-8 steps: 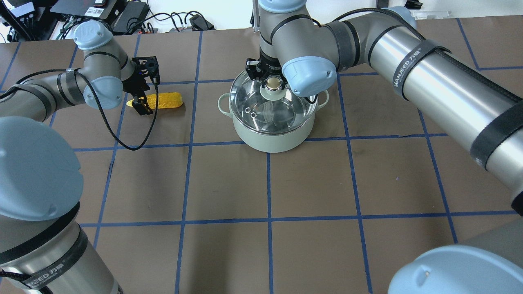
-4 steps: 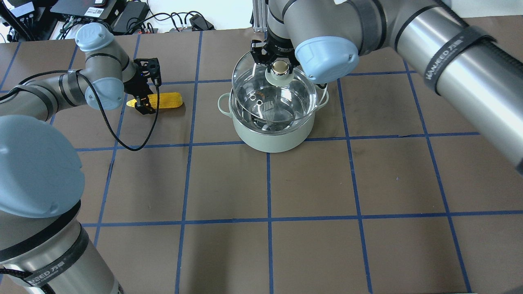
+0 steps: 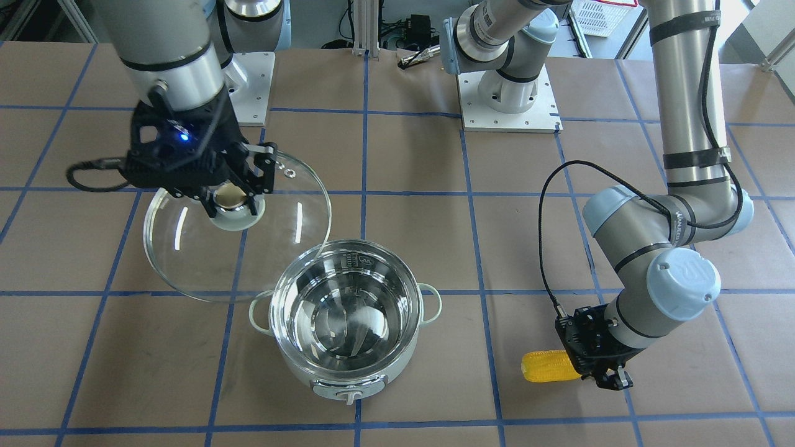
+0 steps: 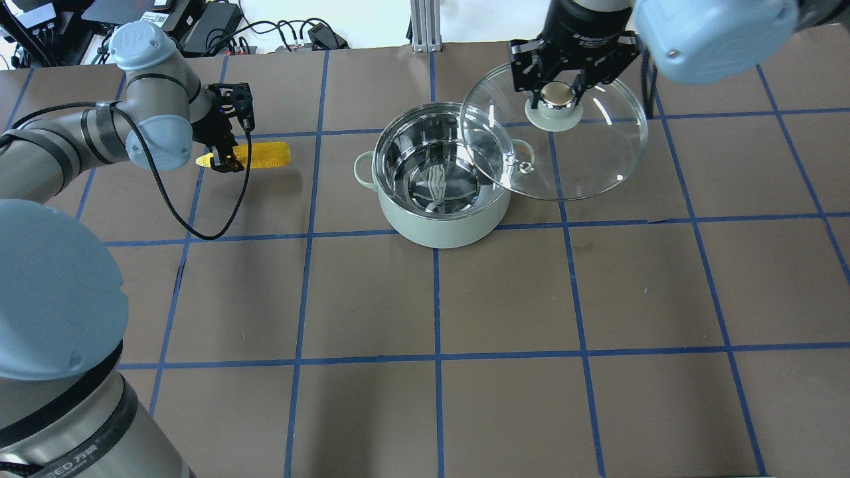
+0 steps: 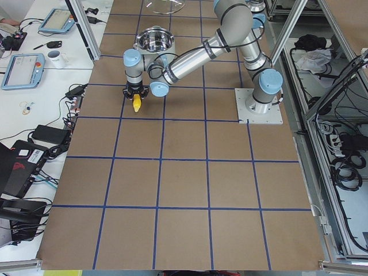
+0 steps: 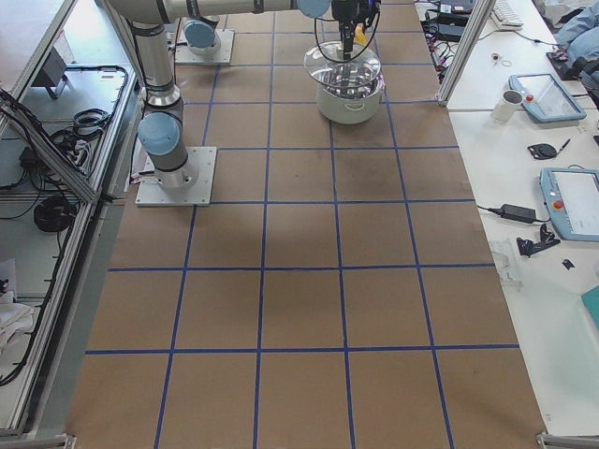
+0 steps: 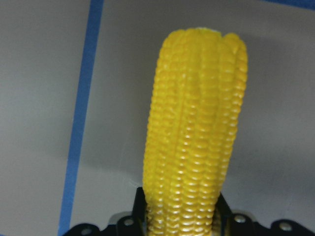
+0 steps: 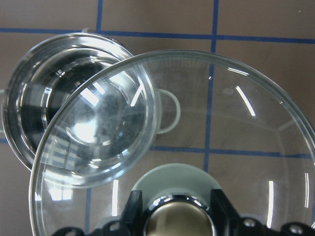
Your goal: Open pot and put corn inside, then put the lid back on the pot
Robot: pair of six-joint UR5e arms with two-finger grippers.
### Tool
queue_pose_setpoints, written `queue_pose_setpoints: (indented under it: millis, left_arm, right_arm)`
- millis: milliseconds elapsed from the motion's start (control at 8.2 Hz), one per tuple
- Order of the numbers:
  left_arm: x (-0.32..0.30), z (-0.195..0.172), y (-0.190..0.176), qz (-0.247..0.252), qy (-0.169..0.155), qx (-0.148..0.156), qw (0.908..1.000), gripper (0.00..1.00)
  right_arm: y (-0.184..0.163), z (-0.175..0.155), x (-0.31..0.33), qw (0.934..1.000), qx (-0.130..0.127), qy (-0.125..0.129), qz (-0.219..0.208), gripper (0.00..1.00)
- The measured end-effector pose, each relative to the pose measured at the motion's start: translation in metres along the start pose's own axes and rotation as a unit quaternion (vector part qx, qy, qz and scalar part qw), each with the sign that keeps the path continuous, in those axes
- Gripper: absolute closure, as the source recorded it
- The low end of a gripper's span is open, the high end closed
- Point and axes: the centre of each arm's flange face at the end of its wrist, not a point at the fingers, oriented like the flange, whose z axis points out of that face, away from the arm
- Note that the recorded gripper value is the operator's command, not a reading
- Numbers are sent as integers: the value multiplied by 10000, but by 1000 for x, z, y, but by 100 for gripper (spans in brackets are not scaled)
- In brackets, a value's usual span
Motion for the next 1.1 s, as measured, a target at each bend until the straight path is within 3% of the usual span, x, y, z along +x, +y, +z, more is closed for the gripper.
queue_pose_setpoints:
  millis: [244,610,854,1098]
  left_arm:
    - [15,-55,-16,53,56,-25,10000,100]
    - [62,-141,-83,458,50,24,9989,100]
    - [94,-169,-142,588,-73,134,9982,100]
    - [110,-173,-181,299,-61,597,9977,100]
  right_arm:
    - [22,-26,40,9991,-293,18,-316,90]
    - [49,-32,50,9976,-527,-31,-458,90]
    - [55,-31,50,9972,-544,-46,-520,90]
    - [55,-31,50,9968,-541,-54,-579,90]
